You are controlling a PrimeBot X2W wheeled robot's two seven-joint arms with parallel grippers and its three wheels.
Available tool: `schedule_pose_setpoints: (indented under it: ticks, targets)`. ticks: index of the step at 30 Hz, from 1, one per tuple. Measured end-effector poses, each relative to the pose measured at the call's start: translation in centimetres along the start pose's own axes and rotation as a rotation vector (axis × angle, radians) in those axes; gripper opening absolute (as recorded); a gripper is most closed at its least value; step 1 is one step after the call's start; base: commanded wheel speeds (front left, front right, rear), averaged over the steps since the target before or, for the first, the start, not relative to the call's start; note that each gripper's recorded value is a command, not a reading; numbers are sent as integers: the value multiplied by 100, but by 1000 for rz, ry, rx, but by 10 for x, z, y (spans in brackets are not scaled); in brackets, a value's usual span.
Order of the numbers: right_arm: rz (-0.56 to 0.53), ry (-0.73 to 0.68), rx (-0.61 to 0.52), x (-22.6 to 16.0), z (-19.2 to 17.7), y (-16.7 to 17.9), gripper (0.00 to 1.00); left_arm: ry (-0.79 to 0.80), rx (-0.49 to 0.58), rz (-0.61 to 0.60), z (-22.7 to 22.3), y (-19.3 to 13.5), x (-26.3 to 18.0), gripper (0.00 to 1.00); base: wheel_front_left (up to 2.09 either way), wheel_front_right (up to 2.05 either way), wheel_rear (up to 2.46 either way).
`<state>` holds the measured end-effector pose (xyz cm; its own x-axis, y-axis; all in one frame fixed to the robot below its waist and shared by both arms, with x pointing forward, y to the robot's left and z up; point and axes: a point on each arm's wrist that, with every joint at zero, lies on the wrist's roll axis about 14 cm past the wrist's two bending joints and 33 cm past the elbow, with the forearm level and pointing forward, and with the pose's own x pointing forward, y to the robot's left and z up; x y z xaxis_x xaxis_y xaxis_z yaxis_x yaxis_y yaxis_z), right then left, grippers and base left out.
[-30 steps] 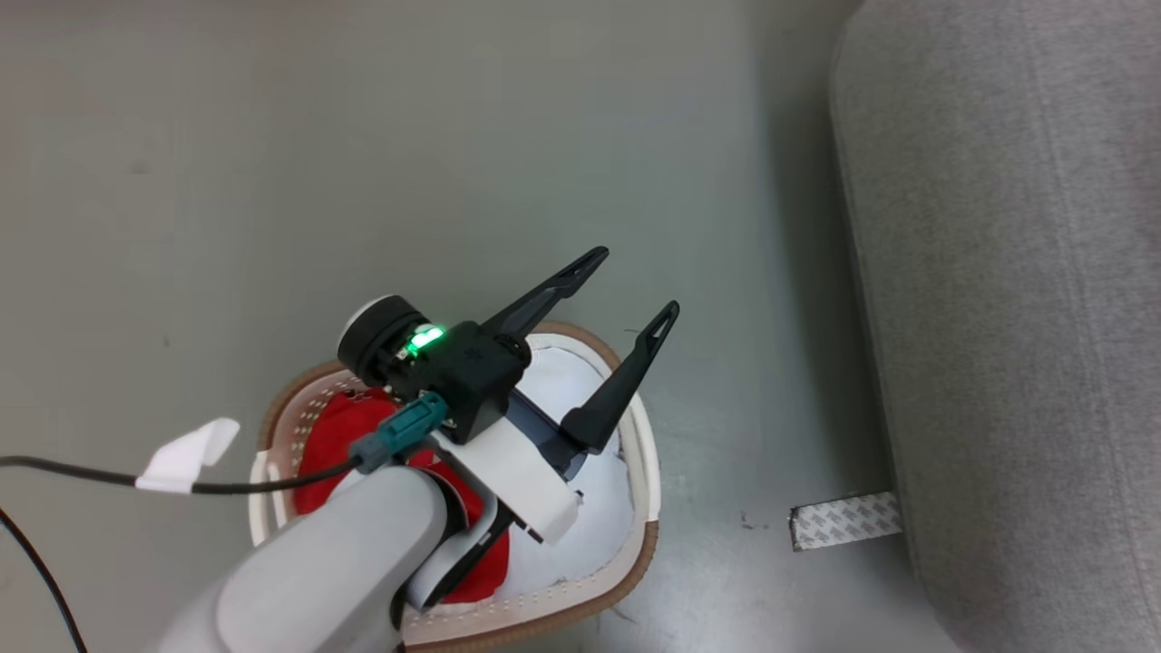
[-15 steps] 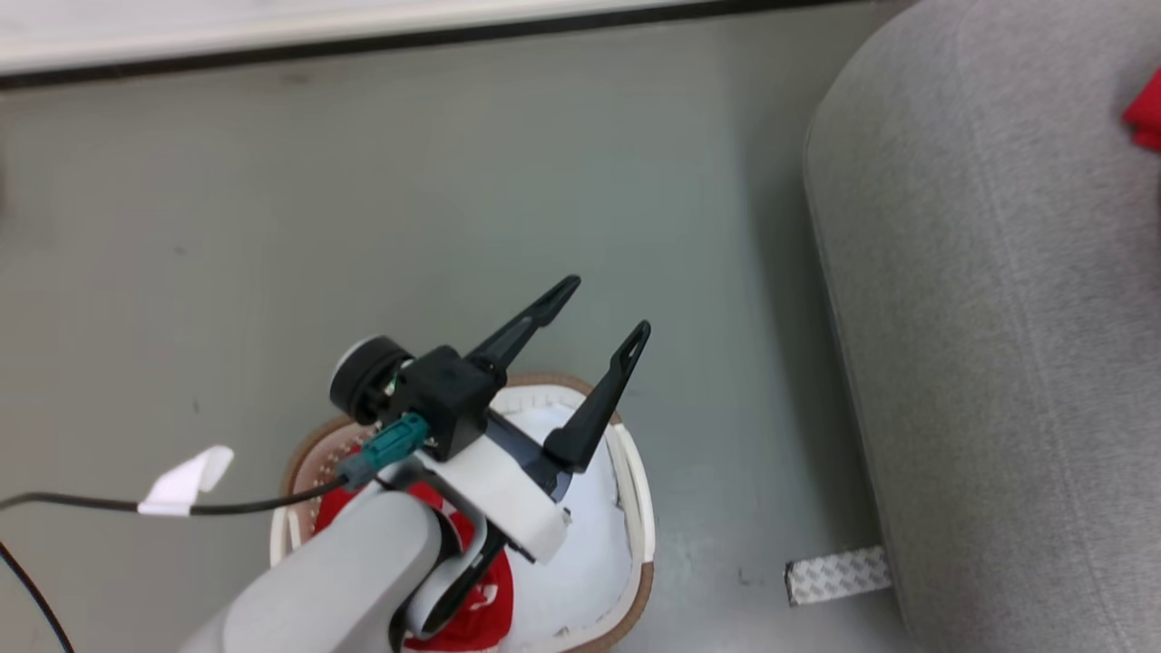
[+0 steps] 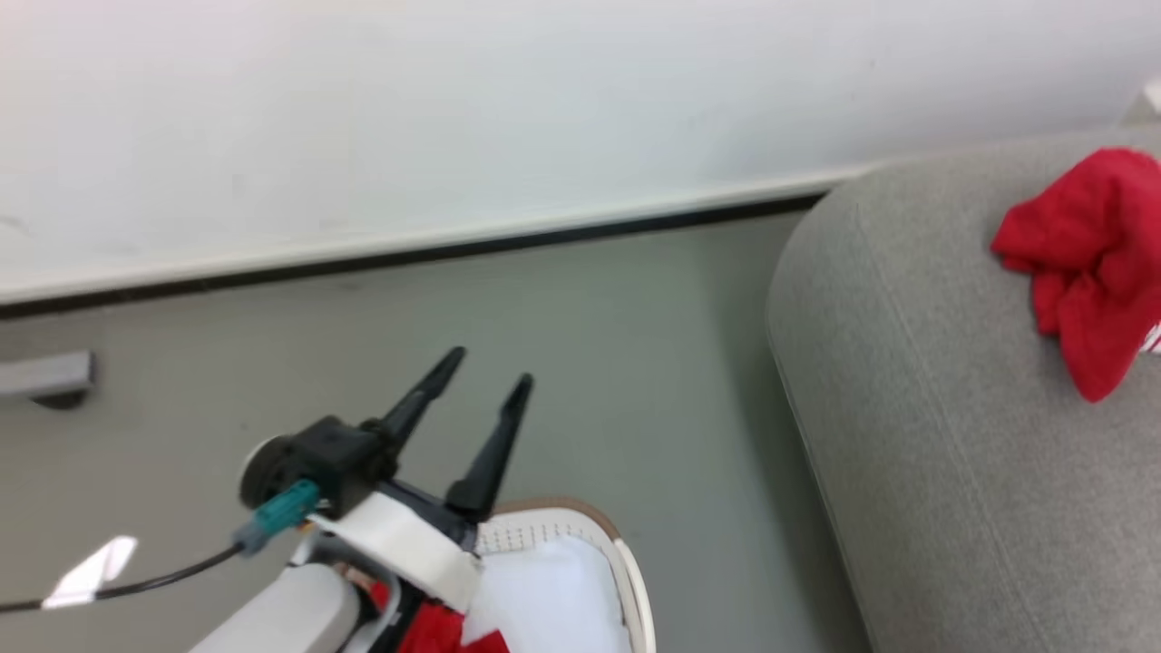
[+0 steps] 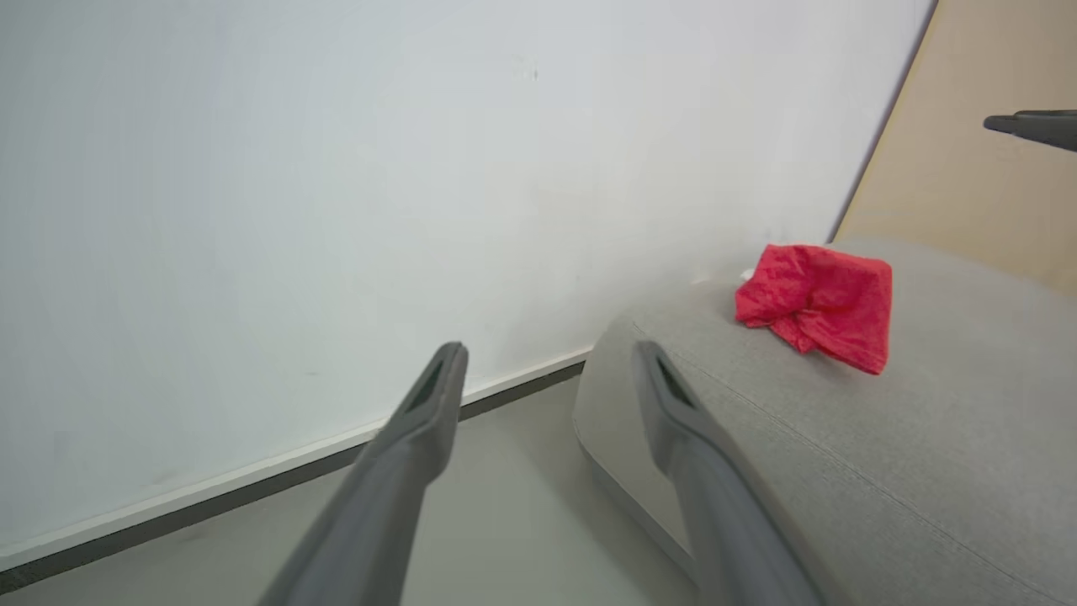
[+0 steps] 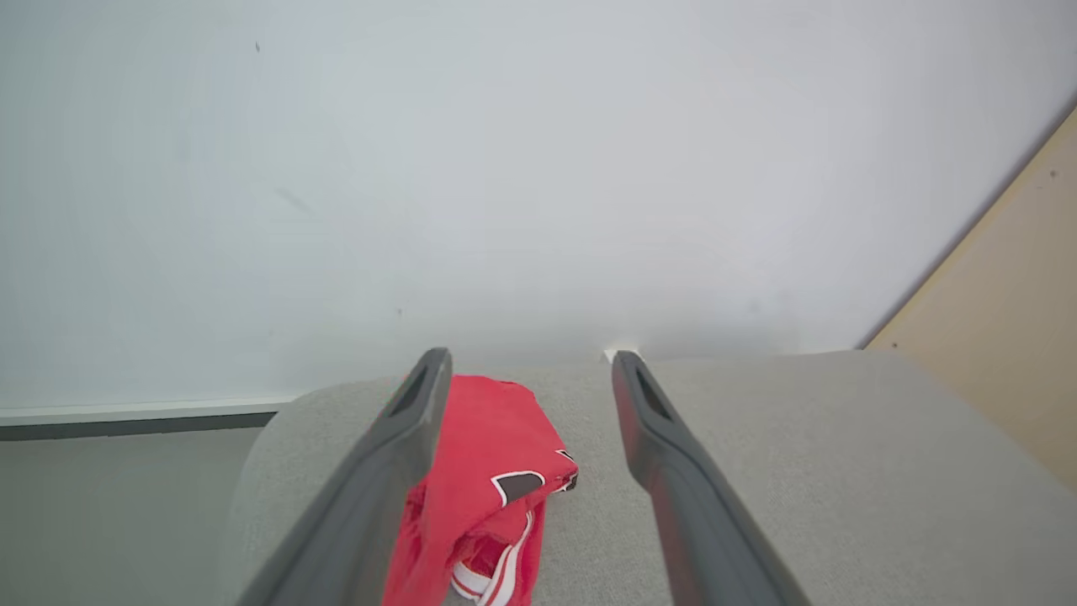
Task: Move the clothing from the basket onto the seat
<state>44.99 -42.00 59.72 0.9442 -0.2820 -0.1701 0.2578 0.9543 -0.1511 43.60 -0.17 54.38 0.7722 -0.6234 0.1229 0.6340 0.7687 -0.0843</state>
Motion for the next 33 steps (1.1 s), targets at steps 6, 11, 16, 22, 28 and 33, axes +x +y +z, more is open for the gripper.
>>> schedule_pose_setpoints:
  ticks: [6,11,16,22,28,33]
  targets:
    - [178,-254,62,-37,65,53,100,-77,40,177,40,30,-37,100,0,0,0]
    - [303,-370,77,-62,72,112,100,-124,68,374,64,71,-83,100,0,0,0]
    - [379,-435,135,-80,60,162,100,-134,90,534,71,107,-127,100,0,0,0]
    - [425,-409,265,-113,10,209,100,-126,107,665,63,120,-166,100,0,0,0]
    - [410,-335,357,-142,-40,226,100,-153,71,752,57,112,-198,100,0,0,0]
    - [448,-316,336,-153,-54,244,100,-141,55,769,45,106,-208,100,0,0,0]
